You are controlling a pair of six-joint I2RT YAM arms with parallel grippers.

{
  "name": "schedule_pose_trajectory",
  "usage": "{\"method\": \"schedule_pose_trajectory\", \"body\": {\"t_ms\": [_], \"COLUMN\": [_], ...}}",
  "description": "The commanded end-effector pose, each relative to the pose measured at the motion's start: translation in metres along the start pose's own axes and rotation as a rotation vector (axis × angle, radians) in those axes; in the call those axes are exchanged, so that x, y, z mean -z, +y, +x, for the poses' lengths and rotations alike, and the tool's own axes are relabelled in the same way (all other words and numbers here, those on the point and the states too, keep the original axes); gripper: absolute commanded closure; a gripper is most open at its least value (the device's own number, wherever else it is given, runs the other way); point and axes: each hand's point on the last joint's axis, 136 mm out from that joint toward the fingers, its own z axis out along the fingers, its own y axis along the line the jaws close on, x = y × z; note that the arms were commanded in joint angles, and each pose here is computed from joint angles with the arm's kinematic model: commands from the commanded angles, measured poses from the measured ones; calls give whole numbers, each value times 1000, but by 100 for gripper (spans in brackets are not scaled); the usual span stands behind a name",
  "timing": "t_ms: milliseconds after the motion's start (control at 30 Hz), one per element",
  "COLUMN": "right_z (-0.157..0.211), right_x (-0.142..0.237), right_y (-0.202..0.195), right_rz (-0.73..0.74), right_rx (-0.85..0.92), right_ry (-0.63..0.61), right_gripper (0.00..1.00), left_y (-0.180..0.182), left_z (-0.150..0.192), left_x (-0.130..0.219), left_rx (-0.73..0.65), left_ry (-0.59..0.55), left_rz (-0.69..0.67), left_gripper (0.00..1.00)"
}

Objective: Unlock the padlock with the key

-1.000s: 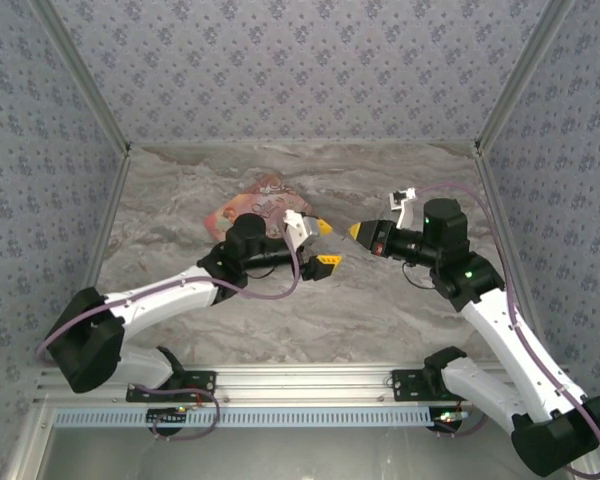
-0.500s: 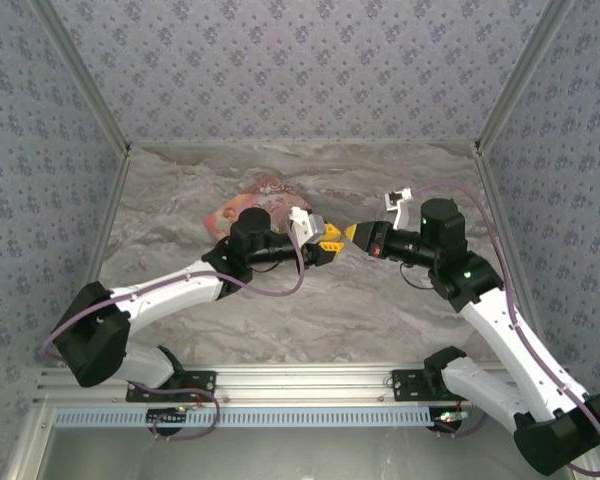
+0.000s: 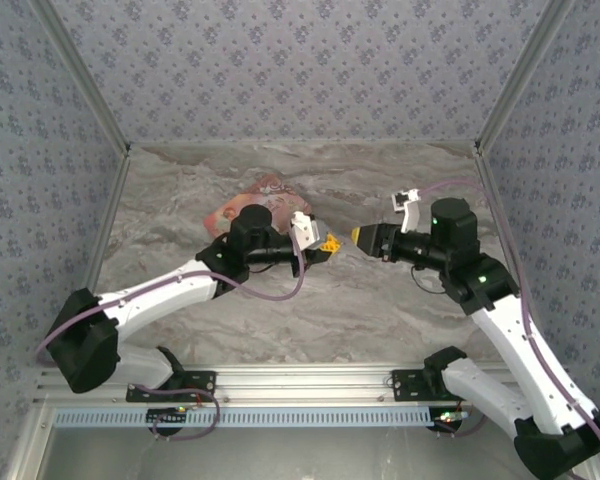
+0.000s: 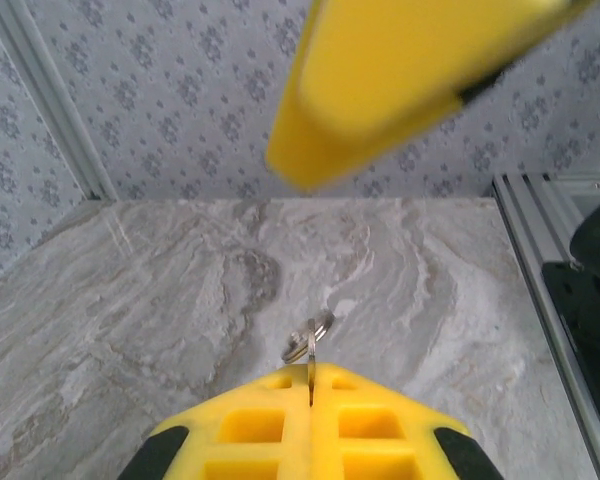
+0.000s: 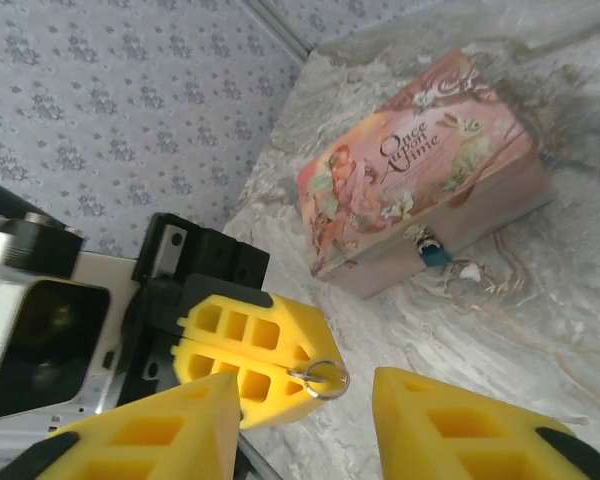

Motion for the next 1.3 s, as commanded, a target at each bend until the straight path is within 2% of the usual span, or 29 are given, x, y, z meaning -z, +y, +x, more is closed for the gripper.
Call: {"method": "schedule_pose_trajectory", "body": {"t_ms": [0, 167, 333, 500, 667, 867, 1267], "right_z": [2, 12, 37, 50, 58, 59, 55], "right_x": [24, 33, 27, 11, -12, -37, -47], "right_y": [2, 22, 32, 37, 39, 40, 39], "right_rz": [67, -38, -143, -199, -225, -240, -225], "right_rx": [252, 619, 913, 1048, 1135, 1166, 1187], "right_ry": [0, -36, 15, 77, 121, 146, 151], "right_gripper": [40, 23, 22, 24, 33, 51, 76], "left_y": [-12, -20, -24, -22, -22, -21, -22], "left_z": [-15, -13, -11, -8, -6, -5, -4], "left_x": [17, 33, 42, 46, 46, 45, 45], "left_rx": [-119, -212, -261, -288, -301, -301, -302], "left_ry": [53, 135, 215, 271, 298, 306, 305], "left_rz": [43, 72, 104, 114, 123, 126, 133], "left_gripper": [100, 100, 100, 100, 100, 100, 100]}}
